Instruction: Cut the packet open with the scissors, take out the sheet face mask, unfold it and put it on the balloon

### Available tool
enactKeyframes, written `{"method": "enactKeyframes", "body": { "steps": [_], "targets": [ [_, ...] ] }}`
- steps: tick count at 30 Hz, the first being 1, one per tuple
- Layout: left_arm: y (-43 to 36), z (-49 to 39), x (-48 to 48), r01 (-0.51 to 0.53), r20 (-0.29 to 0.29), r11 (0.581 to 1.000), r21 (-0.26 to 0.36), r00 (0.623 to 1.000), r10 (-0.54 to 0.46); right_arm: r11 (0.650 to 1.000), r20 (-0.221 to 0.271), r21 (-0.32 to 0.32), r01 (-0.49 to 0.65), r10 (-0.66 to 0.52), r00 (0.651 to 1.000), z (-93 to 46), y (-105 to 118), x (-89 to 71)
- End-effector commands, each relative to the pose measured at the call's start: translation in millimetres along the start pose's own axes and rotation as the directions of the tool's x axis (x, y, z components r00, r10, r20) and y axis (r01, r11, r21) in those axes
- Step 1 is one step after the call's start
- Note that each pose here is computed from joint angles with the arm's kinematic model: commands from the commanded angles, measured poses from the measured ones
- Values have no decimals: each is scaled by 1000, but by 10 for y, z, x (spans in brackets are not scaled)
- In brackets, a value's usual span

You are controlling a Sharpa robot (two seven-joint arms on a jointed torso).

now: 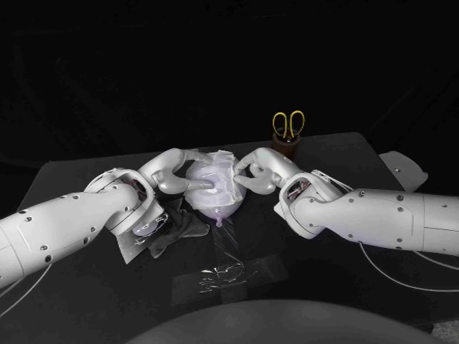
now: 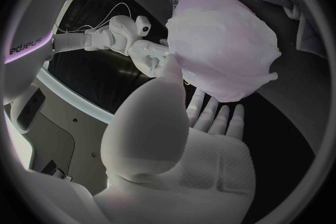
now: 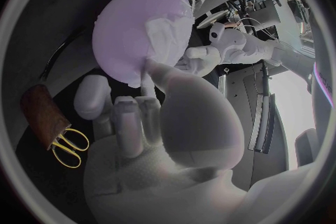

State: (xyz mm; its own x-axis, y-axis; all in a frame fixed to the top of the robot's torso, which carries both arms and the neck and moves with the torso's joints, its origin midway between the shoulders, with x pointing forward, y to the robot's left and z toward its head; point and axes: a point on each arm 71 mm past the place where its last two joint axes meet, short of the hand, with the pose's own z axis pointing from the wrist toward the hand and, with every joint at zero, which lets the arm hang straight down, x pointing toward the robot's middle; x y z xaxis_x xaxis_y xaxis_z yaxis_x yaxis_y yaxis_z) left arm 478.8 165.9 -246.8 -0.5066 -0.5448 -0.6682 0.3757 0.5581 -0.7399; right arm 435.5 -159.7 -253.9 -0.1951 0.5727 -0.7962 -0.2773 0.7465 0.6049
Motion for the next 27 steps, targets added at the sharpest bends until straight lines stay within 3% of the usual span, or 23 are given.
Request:
{"method": "enactKeyframes", "body": {
  "steps": [1, 27],
  "targets": [
    [-2, 0, 54, 10, -35, 1000, -5, 999, -10, 999, 30, -19, -27, 27, 999, -32, 12, -20],
    [6, -5, 48, 10, -33, 1000, -9, 999, -11, 993, 79, 109, -53, 44, 996, -175, -279, -230]
  ]
}}
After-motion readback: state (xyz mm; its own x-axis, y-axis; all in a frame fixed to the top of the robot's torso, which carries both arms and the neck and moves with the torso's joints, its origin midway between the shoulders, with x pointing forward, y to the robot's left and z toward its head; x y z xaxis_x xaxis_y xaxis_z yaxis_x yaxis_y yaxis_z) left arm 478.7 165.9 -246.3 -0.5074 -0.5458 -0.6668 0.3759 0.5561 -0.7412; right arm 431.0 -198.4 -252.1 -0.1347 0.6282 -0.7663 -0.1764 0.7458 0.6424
